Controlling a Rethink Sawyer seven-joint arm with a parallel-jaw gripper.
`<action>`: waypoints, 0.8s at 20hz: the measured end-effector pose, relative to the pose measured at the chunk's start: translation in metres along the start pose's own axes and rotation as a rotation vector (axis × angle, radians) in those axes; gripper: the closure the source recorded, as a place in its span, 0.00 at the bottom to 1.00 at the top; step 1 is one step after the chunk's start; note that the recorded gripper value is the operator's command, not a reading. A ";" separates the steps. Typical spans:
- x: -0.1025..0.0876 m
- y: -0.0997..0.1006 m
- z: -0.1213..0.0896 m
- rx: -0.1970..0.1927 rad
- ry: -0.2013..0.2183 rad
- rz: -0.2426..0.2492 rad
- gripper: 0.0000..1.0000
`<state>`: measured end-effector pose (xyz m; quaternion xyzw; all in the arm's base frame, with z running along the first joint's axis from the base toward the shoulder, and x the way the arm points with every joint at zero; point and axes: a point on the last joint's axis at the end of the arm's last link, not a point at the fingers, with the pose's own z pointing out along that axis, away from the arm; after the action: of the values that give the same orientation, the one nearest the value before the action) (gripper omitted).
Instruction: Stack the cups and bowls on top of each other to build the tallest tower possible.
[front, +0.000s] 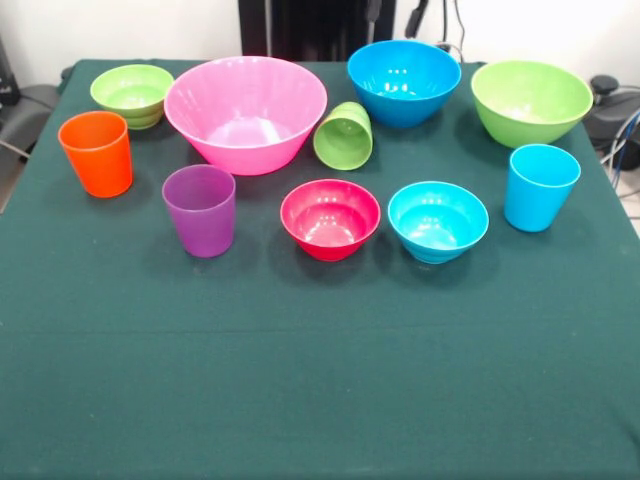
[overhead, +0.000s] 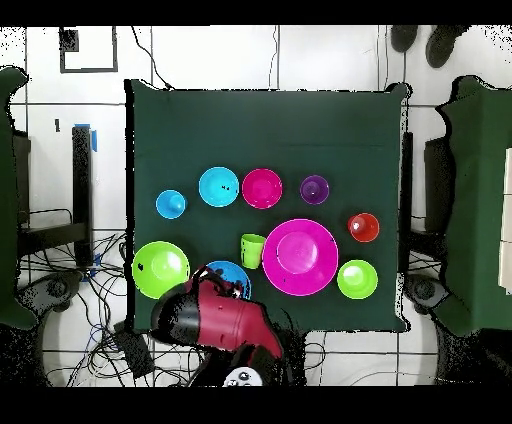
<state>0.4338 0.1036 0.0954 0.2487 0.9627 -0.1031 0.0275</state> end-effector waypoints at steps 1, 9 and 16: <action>0.005 0.002 0.001 0.007 0.000 -0.002 0.00; 0.042 0.007 0.029 0.097 -0.036 -0.065 0.00; 0.047 0.017 0.033 0.146 -0.092 -0.139 0.00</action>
<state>0.4014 0.1333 0.0547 0.1778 0.9653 -0.1857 0.0462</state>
